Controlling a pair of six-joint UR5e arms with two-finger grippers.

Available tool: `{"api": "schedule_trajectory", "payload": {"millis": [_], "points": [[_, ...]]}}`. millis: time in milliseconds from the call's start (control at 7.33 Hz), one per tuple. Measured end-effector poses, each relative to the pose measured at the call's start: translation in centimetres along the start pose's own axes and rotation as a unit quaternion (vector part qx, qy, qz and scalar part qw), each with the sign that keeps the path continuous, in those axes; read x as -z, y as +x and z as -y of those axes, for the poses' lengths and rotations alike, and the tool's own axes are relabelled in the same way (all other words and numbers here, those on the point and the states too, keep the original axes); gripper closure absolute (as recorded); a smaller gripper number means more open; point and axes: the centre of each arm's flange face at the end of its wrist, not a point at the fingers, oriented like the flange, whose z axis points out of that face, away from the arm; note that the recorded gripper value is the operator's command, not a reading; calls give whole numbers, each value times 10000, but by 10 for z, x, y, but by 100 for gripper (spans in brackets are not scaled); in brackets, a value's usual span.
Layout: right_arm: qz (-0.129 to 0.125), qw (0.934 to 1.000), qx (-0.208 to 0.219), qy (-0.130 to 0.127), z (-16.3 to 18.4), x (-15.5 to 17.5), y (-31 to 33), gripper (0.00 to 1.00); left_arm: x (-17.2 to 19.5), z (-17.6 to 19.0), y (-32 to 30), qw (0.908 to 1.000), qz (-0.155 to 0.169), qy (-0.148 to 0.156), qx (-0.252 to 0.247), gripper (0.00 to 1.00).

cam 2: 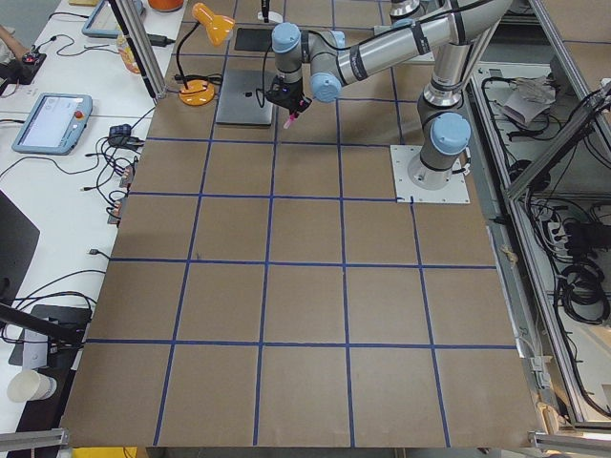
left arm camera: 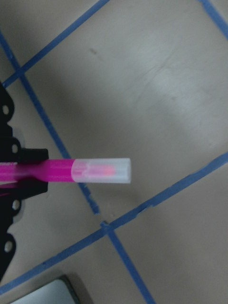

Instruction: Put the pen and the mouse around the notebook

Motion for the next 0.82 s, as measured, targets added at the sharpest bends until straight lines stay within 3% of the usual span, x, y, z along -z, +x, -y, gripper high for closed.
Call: {"api": "schedule_trajectory", "payload": {"millis": [409, 818], "points": [[301, 9980, -549, 82, 36, -16, -24, 35, -46, -108, 15, 9929, -8, -57, 1186, 100], [382, 9983, -447, 20, 39, -27, -54, 34, -96, -169, 24, 9872, 123, 31, 1591, 100]]}}
